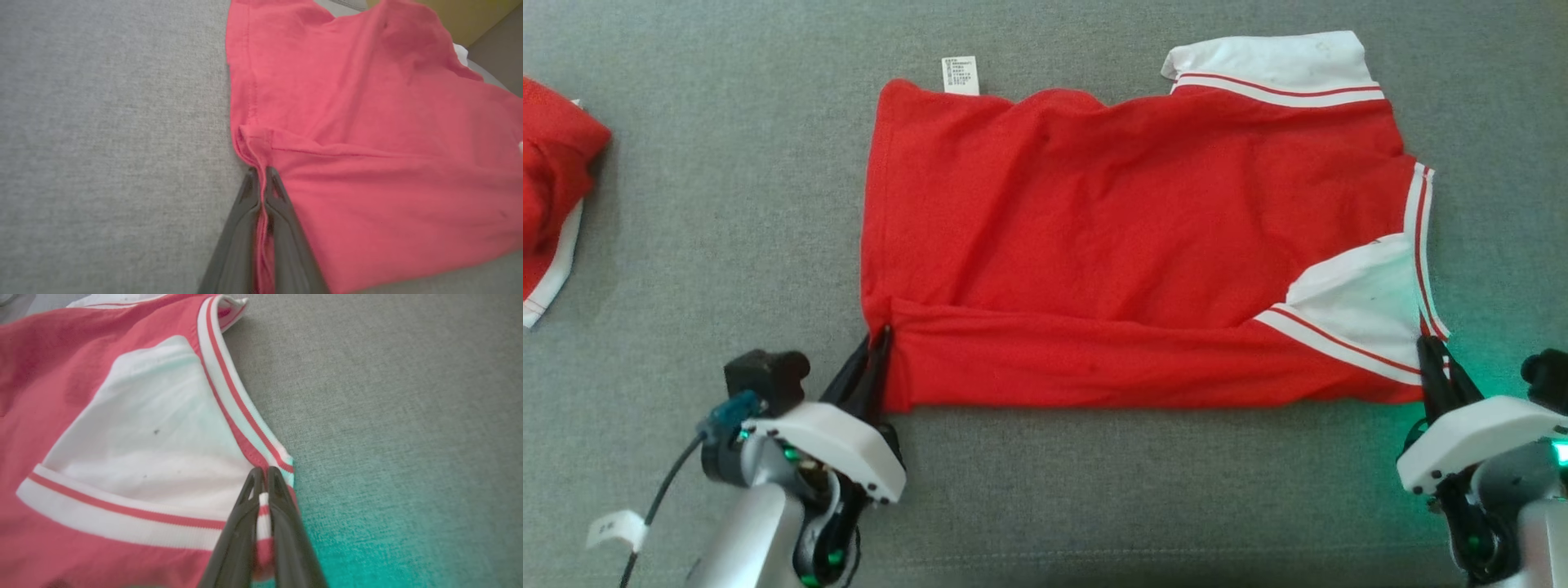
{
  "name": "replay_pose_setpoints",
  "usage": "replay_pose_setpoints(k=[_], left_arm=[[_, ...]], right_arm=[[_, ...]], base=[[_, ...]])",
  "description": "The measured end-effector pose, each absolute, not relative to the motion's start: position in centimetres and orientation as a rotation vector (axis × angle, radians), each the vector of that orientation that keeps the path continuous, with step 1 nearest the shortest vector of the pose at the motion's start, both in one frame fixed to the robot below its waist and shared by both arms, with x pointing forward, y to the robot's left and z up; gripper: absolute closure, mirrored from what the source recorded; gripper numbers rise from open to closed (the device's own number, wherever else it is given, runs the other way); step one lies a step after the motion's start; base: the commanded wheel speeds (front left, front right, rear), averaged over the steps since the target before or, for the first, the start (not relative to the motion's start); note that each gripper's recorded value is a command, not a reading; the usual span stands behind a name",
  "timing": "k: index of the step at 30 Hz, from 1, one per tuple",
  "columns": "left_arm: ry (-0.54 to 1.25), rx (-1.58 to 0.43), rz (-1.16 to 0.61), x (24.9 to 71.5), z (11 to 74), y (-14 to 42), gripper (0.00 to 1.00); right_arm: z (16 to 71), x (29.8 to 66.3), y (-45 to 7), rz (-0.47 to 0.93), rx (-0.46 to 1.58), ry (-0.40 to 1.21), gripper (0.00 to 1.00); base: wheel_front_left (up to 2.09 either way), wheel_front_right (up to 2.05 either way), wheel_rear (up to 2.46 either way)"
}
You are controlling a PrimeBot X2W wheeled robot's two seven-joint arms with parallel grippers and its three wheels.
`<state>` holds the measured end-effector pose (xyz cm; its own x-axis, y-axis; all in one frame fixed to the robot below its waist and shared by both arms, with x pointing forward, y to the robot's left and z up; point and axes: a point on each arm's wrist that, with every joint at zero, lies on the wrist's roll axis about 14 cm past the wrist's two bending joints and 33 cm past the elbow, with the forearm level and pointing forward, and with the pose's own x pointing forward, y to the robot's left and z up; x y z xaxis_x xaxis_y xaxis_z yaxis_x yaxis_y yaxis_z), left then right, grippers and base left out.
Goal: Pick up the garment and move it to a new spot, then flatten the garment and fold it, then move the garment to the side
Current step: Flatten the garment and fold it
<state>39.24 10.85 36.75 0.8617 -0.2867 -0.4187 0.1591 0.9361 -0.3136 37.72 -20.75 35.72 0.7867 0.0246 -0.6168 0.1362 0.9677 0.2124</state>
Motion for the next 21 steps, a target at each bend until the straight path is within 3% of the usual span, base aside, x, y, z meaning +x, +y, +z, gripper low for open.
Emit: replay_pose_setpoints(k=[21], left_arm=[[0.537, -0.299, -0.094, 33.2, 38.3, 14.2, 1.00]], right_arm=[[36.6, 32.0, -20.2, -0.059, 0.368, 0.701, 1.00]], base=[[0.00, 0.00, 0.00]])
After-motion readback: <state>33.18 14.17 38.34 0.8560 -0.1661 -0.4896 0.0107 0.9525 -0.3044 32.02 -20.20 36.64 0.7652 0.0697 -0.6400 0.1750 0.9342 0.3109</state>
